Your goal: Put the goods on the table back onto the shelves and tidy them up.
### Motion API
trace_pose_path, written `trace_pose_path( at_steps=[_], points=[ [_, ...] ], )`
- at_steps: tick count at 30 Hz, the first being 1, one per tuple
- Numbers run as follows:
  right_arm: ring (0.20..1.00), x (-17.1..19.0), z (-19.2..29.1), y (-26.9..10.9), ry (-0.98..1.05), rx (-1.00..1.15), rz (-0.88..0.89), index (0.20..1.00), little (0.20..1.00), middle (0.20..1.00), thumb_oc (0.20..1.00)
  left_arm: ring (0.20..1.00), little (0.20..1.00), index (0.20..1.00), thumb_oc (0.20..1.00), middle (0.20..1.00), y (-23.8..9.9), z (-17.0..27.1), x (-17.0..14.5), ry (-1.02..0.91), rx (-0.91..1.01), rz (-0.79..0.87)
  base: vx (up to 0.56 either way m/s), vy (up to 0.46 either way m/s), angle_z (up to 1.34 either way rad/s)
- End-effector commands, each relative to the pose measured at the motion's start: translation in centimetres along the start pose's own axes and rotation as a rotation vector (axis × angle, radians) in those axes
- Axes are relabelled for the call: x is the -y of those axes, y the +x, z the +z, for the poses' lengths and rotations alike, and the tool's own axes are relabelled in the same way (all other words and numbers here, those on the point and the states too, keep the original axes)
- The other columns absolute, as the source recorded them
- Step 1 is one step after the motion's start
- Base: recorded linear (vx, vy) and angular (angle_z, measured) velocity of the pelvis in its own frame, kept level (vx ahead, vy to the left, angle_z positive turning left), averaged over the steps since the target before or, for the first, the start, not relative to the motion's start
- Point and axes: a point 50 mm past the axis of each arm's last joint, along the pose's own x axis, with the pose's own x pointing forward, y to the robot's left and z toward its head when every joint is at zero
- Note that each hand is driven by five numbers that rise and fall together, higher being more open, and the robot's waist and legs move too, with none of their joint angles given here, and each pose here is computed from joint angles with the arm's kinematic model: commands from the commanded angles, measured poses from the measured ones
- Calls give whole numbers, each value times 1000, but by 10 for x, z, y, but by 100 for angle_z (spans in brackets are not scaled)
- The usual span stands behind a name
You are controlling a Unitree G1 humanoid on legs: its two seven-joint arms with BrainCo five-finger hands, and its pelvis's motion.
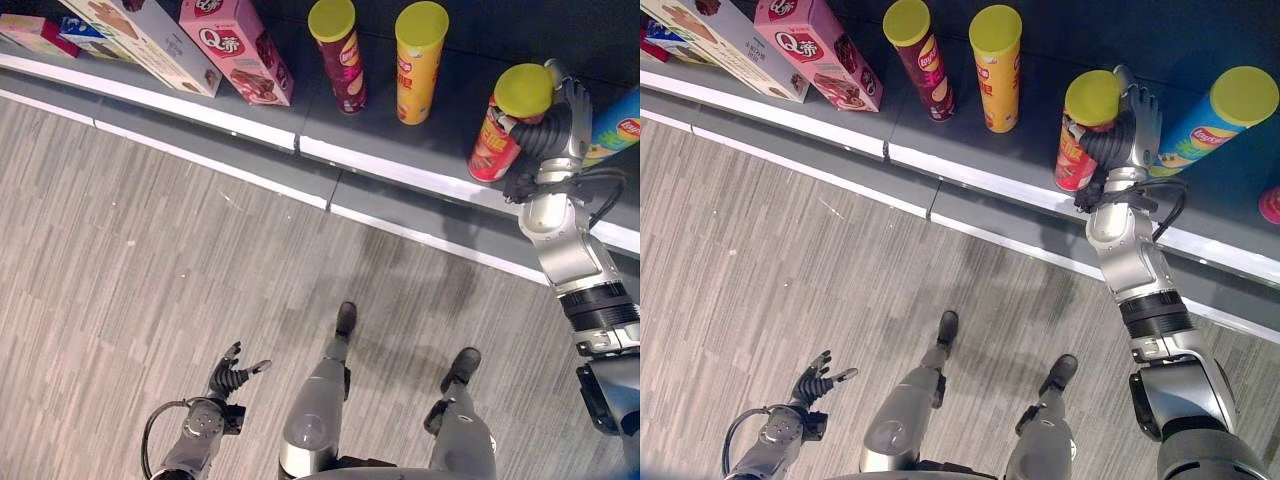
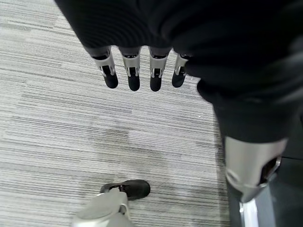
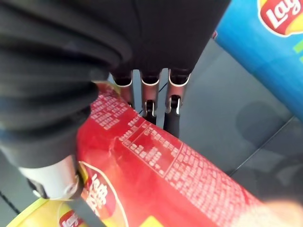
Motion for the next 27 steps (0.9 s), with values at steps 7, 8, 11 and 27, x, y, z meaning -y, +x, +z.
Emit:
trace_pose_path(
  at_steps=[7,8,11,27],
  points=[
    [200,20,13,25,52,35,-160,200,200,200,200,1000,1000,1000,1000,1000,6,16,0,9,61,6,0,0,0],
    [200,21,12,27,53,28,-170,200,200,200,200,1000,1000,1000,1000,1000,6,17,0,8,64,6,0,0,0],
    [200,24,8,31,54,5,-195,200,200,200,200,1000,1000,1000,1000,1000,7,20,1,9,76,2,5,-4,4],
    [200,25,-7,30,46,-63,-202,200,200,200,200,1000,1000,1000,1000,1000,8,23,4,18,85,-8,6,-1,4]
  ],
)
